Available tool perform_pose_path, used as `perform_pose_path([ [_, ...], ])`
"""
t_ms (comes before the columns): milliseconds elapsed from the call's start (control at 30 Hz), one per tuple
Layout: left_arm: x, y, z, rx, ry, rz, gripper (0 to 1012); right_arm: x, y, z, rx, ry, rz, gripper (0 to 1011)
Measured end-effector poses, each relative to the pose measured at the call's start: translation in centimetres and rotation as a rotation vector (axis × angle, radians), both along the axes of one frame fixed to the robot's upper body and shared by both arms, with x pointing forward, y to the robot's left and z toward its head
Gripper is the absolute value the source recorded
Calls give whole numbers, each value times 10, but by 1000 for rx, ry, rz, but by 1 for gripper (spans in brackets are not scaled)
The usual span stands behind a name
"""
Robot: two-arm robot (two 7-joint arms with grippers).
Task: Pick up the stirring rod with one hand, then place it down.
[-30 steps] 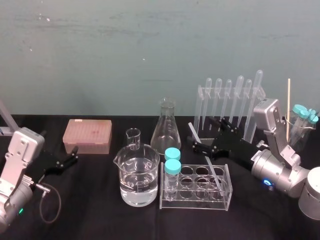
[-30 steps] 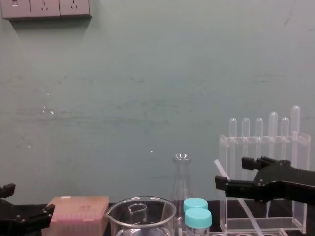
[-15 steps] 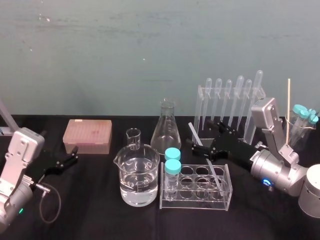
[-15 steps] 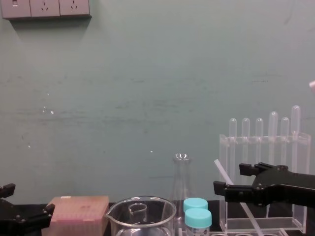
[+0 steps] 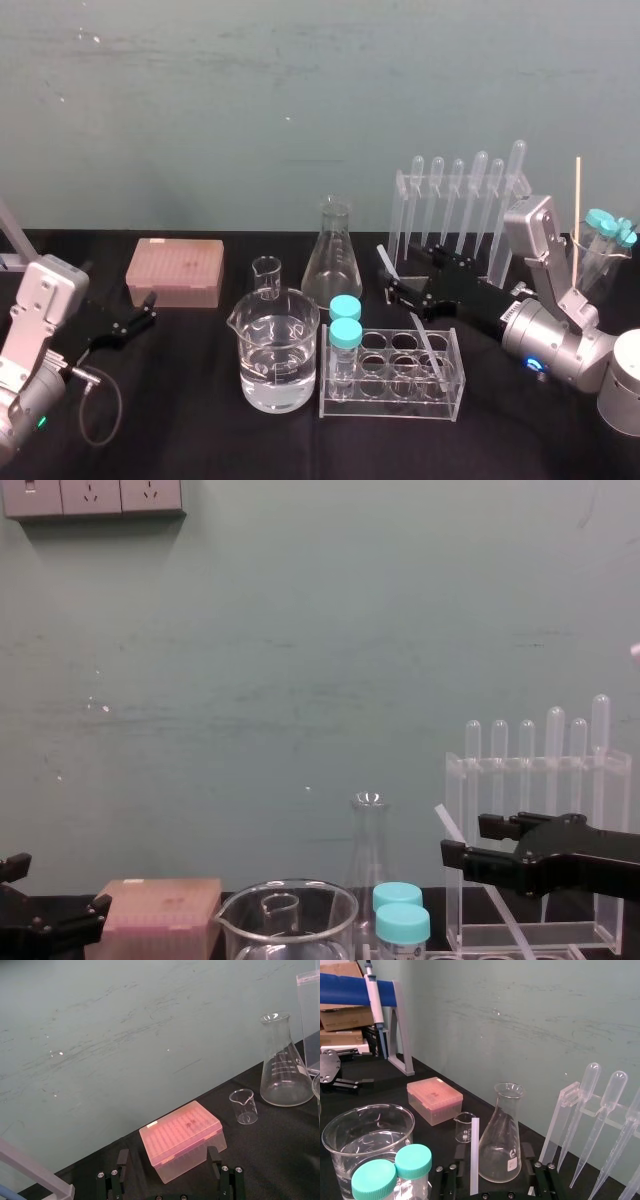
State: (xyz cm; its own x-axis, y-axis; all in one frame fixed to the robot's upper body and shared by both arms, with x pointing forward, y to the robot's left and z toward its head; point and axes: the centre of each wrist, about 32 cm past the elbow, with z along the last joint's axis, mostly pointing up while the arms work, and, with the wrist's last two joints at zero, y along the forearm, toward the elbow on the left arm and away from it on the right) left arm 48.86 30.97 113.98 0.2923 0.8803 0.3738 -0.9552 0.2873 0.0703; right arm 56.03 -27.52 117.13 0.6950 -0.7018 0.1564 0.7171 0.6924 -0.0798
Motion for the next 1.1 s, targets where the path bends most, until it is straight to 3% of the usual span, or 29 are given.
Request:
perform_pose_path([
  [333,0,0,0,0,0,0,1000,0,0,0,-1,-2,-1,420],
  [433,0,0,0,0,0,0,1000,0,0,0,-1,-2,-1,274],
  [567,0,0,0,0,0,0,1000,0,0,0,-1,-3,-1,189],
  [633,0,0,0,0,0,0,1000,0,0,0,-1,-3,-1,98],
  [733,0,0,0,0,0,0,1000,-1,0,0,0,-3,-2,57],
  [967,0,0,0,0,0,0,1000,-1,-4,3,82,-17,-10,57],
  [1100,0,0,0,0,0,0,1000,1,-7,11,193,-46,0,57],
])
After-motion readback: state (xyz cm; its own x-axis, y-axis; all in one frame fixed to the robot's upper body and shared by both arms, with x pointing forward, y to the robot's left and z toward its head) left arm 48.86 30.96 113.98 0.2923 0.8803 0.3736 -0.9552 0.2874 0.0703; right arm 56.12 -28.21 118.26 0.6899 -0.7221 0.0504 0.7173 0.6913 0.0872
